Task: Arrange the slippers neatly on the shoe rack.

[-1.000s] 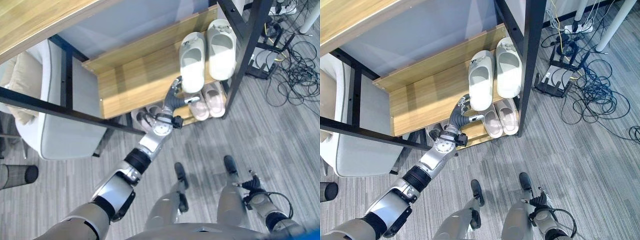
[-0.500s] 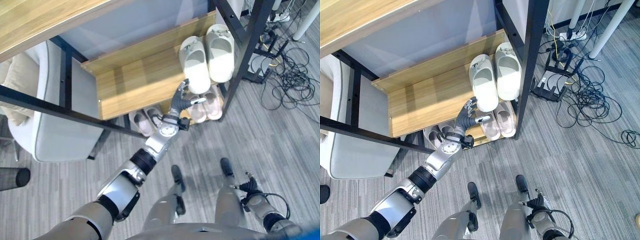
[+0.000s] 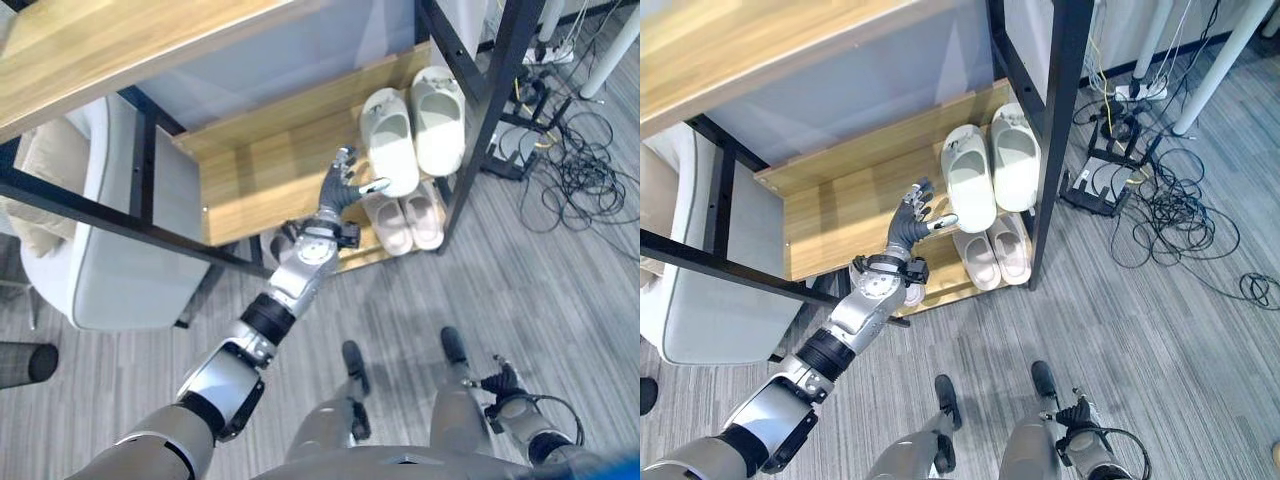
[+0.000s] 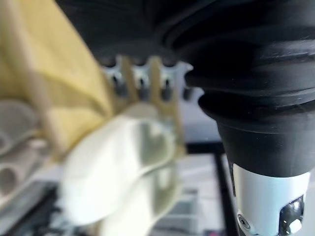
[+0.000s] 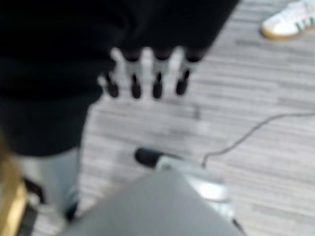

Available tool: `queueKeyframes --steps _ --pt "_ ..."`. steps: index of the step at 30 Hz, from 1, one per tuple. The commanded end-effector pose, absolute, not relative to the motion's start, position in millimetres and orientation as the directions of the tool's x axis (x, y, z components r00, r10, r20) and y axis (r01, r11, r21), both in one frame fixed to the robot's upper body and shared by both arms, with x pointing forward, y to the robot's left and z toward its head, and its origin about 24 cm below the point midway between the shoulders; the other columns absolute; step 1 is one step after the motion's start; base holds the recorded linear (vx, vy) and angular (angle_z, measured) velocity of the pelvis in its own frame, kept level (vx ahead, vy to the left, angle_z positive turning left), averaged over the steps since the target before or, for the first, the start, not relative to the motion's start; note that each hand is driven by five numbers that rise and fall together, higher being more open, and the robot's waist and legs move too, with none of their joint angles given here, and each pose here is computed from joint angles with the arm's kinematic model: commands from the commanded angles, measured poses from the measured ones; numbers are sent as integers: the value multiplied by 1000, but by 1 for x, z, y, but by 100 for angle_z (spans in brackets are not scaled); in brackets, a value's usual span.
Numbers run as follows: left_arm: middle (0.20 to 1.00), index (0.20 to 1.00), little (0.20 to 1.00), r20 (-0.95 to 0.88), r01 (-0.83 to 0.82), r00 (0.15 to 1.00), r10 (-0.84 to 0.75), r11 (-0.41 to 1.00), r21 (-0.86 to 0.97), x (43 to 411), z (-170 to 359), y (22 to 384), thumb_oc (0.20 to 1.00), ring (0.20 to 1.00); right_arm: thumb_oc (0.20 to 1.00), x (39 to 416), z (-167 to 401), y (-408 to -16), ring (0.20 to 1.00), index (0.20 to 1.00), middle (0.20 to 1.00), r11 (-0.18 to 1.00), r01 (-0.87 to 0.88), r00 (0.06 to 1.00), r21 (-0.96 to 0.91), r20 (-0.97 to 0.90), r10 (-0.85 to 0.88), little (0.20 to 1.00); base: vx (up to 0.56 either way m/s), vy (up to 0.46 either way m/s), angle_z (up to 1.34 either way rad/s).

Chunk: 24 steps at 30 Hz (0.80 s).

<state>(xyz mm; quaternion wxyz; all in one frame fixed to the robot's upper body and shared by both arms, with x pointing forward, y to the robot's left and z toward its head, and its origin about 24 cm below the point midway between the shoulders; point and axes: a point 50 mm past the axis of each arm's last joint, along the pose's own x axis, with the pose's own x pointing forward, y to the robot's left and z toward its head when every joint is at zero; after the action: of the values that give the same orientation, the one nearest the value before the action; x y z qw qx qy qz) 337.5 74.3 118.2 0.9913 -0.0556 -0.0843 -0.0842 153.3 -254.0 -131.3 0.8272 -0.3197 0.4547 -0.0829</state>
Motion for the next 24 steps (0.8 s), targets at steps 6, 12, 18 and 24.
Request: queueKeyframes --steps 6,12,18,24 --pt "1000 1000 1000 253 239 946 -205 964 -113 322 120 96 1000 1000 1000 138 -139 -249 1000 1000 1000 816 -145 528 -560 -741 -415 1000 11 -27 8" --pt "1000 1000 1000 123 265 959 -254 961 -81 280 72 138 1000 1000 1000 133 -142 -247 1000 1000 1000 837 -140 509 -529 -763 -397 1000 23 -47 2" --pt "1000 1000 1000 -75 74 992 -98 961 -267 240 19 183 1000 1000 1000 107 -151 -250 1000 1000 1000 865 -133 432 -484 -814 -389 1000 34 -64 14" --pt "1000 1000 1000 -448 -69 894 -29 977 -201 190 -65 205 1000 1000 1000 92 -155 -251 1000 1000 1000 885 -124 380 -448 -846 -375 1000 27 -35 9"
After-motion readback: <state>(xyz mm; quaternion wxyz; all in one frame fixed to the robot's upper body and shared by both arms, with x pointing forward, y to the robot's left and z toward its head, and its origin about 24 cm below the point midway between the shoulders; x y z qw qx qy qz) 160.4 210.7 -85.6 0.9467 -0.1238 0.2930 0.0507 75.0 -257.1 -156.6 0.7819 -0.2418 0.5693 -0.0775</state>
